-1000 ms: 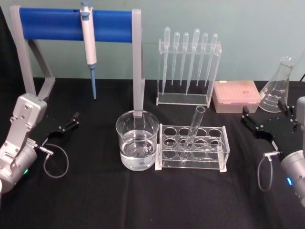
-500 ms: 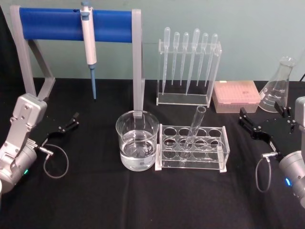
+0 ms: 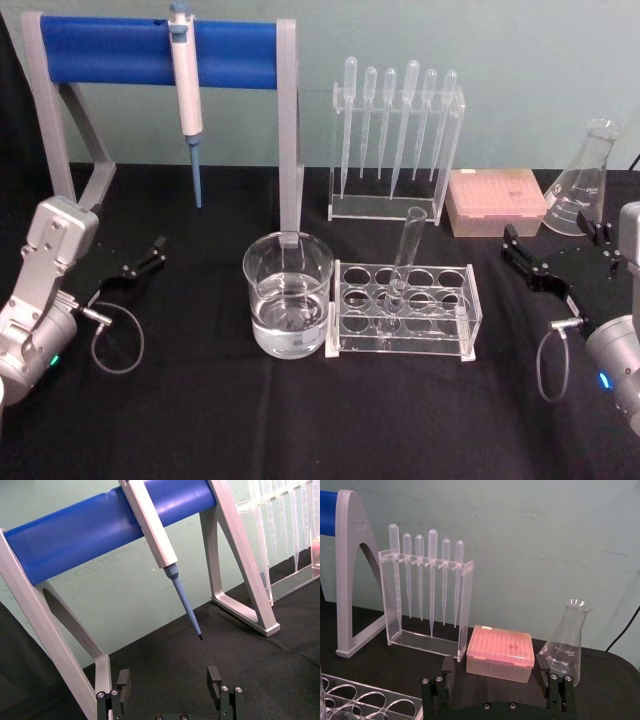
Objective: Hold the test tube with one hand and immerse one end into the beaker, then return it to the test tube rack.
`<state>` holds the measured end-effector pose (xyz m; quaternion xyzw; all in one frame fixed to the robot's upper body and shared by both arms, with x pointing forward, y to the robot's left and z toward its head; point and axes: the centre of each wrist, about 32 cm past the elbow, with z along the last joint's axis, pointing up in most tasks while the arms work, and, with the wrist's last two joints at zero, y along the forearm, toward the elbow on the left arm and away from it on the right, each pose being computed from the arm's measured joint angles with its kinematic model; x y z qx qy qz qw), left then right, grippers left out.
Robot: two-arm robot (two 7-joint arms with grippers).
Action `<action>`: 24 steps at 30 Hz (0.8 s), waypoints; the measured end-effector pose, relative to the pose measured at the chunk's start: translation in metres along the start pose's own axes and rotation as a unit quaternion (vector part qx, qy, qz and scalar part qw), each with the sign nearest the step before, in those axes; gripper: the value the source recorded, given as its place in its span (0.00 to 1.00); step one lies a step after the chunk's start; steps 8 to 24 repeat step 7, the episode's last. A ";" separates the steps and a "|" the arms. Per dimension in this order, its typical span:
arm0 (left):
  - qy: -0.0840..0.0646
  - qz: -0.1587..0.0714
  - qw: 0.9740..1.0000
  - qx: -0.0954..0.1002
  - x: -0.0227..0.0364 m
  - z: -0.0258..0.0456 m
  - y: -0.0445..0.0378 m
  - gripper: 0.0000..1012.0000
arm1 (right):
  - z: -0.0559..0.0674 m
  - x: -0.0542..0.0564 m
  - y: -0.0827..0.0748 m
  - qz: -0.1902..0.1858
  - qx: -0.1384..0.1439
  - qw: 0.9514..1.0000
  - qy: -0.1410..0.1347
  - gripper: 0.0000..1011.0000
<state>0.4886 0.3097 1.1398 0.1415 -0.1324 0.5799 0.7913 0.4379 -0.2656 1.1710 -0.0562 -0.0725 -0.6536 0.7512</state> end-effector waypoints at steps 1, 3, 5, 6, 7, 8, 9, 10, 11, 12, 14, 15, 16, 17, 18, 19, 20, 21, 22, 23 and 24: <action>0.000 0.000 1.000 0.000 0.0000 0.0000 0.0000 0.99 | 0.000 0.000 0.000 0.000 0.000 1.000 0.000 0.99; 0.000 0.000 1.000 0.000 0.0000 0.0000 0.0000 0.99 | 0.000 0.000 0.000 0.000 0.000 1.000 0.000 0.99; 0.000 0.000 1.000 0.000 0.0000 0.0000 0.0000 0.99 | 0.000 0.000 0.000 0.000 0.000 1.000 0.000 0.99; 0.000 0.000 1.000 0.000 0.0000 0.0000 0.0000 0.99 | 0.000 0.000 0.000 0.000 0.000 1.000 0.000 0.99; 0.000 0.000 1.000 0.000 0.0000 0.0000 0.0000 0.99 | 0.000 0.000 0.000 0.000 0.000 1.000 -0.001 0.99; 0.000 0.000 1.000 0.000 0.0000 0.0000 0.0000 0.99 | 0.000 0.000 0.000 0.000 0.000 1.000 -0.001 0.99; 0.000 0.000 1.000 0.000 0.0000 0.0000 0.0000 0.99 | 0.000 0.000 0.000 0.000 0.000 1.000 -0.001 0.99; 0.000 0.000 1.000 0.000 0.0000 0.0000 0.0000 0.99 | 0.000 0.000 0.000 0.000 0.000 1.000 -0.001 0.99; 0.000 0.000 1.000 0.000 0.0000 0.0000 0.0000 0.99 | 0.000 0.000 0.000 0.000 0.000 1.000 -0.001 0.99; 0.000 0.000 1.000 0.000 0.0000 0.0000 0.0000 0.99 | 0.000 0.000 0.000 0.000 0.000 1.000 -0.001 0.99; 0.000 0.000 1.000 0.000 0.0000 0.0000 0.0000 0.99 | 0.000 0.000 0.000 0.000 0.000 1.000 -0.001 0.99; 0.000 0.000 1.000 0.000 0.0000 0.0000 0.0000 0.99 | 0.000 0.000 0.000 0.000 0.000 1.000 -0.001 0.99; 0.000 0.000 1.000 0.000 0.0000 0.0000 0.0000 0.99 | 0.000 0.000 0.000 0.000 0.000 1.000 -0.001 0.99; 0.000 0.000 1.000 0.000 0.0000 0.0000 0.0000 0.99 | 0.000 0.000 0.000 0.000 0.000 1.000 -0.001 0.99; 0.000 0.000 1.000 0.000 0.0000 0.0000 0.0000 0.99 | 0.000 0.000 0.000 0.000 0.000 1.000 -0.001 0.99; 0.000 0.000 1.000 0.000 0.0000 0.0000 0.0000 0.99 | 0.000 0.000 0.000 0.000 0.000 1.000 -0.001 0.99; 0.000 0.000 1.000 0.000 0.0000 0.0000 0.0000 0.99 | 0.000 0.000 0.000 0.000 0.000 1.000 -0.001 0.99; 0.000 0.000 1.000 0.000 0.0000 0.0000 0.0000 0.99 | 0.000 0.000 0.000 0.000 0.000 1.000 -0.001 0.99; 0.000 0.000 1.000 0.000 0.0000 0.0000 0.0000 0.99 | 0.000 0.000 0.000 0.000 0.000 1.000 -0.001 0.99; 0.000 0.000 1.000 0.000 0.0000 0.0000 0.0000 0.99 | 0.000 0.000 0.000 0.000 0.000 1.000 -0.001 0.99; 0.000 0.000 1.000 0.000 0.0000 0.0000 0.0000 0.99 | 0.000 0.000 0.000 0.000 0.000 1.000 -0.001 0.99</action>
